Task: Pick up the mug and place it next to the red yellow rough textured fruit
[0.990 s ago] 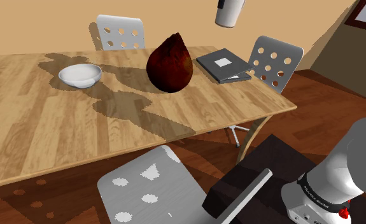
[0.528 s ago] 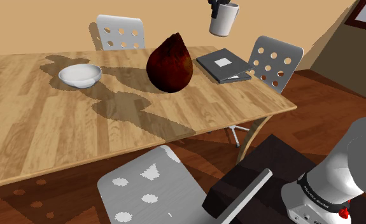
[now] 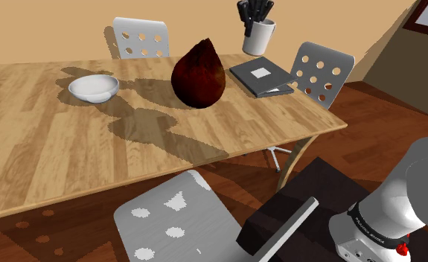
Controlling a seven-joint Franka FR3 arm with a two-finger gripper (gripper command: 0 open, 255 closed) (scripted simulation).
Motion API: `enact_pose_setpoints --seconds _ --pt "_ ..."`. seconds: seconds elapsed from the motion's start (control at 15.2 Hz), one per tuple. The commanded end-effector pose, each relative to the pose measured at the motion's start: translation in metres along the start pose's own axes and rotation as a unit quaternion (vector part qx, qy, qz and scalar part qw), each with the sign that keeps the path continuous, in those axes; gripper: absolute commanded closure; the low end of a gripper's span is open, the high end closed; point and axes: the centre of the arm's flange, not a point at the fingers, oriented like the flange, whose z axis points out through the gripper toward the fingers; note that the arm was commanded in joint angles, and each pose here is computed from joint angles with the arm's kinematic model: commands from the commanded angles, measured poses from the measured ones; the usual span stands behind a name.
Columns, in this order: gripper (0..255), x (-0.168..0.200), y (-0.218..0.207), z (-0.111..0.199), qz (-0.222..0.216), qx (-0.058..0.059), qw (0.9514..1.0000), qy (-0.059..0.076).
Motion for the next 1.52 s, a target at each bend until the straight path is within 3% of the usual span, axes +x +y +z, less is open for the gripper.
enact_pose_setpoints --seconds 0.0,1.45 --pt "255 0.000 0.000 0.010 0.000 0.000 1.0000 0.000" --pt "255 -0.009 -0.007 0.126 0.000 0.000 1.0000 0.000"
